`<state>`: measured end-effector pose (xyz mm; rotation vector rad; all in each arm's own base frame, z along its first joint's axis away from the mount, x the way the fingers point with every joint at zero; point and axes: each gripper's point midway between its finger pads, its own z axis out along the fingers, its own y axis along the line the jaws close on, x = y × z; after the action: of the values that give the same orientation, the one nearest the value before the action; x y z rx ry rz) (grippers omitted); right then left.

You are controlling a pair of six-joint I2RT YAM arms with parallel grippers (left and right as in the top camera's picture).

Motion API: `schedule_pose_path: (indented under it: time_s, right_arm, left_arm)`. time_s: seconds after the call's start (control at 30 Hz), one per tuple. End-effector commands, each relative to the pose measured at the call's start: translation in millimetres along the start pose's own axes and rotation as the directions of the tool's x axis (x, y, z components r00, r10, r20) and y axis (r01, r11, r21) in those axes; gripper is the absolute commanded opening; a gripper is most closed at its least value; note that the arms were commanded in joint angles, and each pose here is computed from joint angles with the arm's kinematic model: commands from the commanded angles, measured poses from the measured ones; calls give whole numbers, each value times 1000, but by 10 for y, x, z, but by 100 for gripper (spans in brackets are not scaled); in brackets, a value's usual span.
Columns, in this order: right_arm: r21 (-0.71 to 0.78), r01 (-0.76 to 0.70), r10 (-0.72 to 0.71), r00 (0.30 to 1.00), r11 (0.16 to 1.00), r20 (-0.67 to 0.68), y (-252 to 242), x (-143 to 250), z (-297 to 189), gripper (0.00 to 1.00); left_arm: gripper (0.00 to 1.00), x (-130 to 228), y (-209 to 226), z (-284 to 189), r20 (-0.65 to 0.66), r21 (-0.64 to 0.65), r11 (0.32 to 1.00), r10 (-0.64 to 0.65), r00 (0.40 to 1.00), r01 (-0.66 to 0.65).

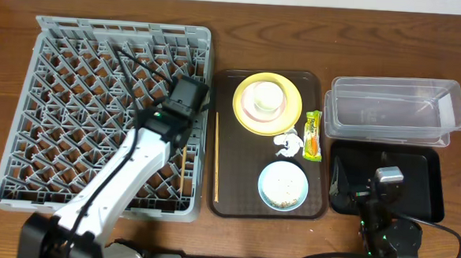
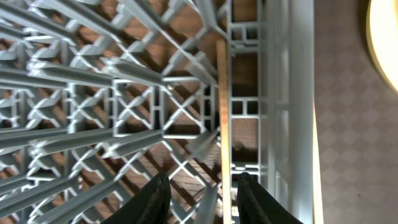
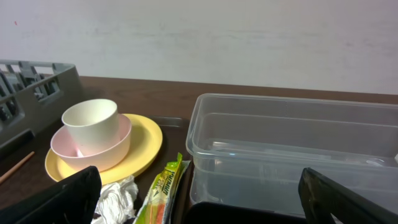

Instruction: Sort waste into correct bins and load items into the dishwasher

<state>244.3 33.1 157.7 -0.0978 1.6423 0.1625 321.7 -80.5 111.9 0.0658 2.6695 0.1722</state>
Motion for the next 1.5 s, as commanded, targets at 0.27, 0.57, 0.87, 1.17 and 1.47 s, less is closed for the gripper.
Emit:
schedule_pose_path:
  time_s: [0.27, 0.57, 0.87, 1.17, 1.47]
  right_arm:
    - [-13, 11, -11, 1000, 1000, -4, 28, 13, 0, 99]
    - [-13, 11, -11, 1000, 1000, -4, 28, 13, 0, 99]
    - [-13, 11, -11, 1000, 1000, -4, 28, 13, 0, 99]
    - [-13, 11, -11, 1000, 1000, -4, 28, 13, 0, 99]
    - [-13, 11, -11, 1000, 1000, -4, 28, 13, 0, 99]
  left_arm:
    - [36, 41, -400, -944, 5, 409, 885, -246, 969, 222]
    - [36, 439, -748, -743, -101, 378, 909, -149, 984, 177]
    - [36, 681, -854, -280, -112, 132, 985, -100, 989, 115]
    - [36, 831, -1017, 30, -166, 78, 994, -64, 984, 78]
    - [36, 855, -1025, 86, -177, 67, 995, -61, 982, 74]
